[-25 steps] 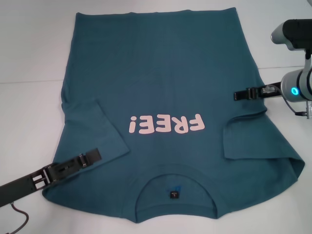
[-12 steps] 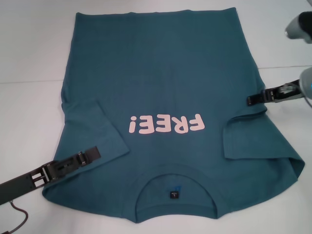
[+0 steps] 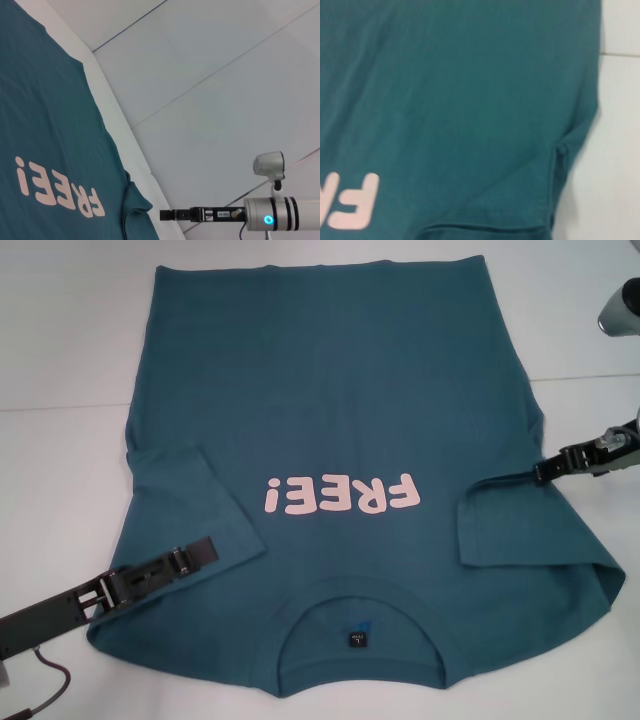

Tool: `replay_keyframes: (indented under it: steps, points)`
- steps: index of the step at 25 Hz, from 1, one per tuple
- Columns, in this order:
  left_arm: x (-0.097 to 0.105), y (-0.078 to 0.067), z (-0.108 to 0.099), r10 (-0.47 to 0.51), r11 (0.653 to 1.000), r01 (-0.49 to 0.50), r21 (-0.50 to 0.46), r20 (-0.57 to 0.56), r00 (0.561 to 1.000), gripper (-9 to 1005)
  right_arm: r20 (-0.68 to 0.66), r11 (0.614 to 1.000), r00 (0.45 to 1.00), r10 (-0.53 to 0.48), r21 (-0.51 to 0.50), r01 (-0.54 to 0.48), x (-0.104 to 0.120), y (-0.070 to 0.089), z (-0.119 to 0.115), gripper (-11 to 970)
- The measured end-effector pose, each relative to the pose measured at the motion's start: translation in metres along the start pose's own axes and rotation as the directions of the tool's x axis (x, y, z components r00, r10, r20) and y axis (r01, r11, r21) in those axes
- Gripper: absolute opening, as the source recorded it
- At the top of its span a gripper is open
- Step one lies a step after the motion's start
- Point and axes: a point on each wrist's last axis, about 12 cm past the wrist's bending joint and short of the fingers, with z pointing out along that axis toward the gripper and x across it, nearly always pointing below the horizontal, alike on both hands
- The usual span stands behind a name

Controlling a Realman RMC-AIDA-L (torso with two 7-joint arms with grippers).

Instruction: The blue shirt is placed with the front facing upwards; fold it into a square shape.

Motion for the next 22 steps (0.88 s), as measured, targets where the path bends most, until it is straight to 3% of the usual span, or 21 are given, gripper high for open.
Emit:
replay_keyframes:
  steps: [12, 22]
  points:
    - [0.0, 0.0, 0.0, 0.001, 1.0, -0.001, 0.0, 0.002, 1.0, 844, 0.013, 0.997, 1.0, 0.007, 0.073, -0.008, -0.006, -0.008, -0.004, 895]
    - [0.002, 0.001, -0.002, -0.004, 1.0, 0.004, -0.004, 0.008, 1.0, 844, 0.012, 0.989, 0.996, -0.084, 0.124, 0.082, -0.005, -0.003, 0.01, 895]
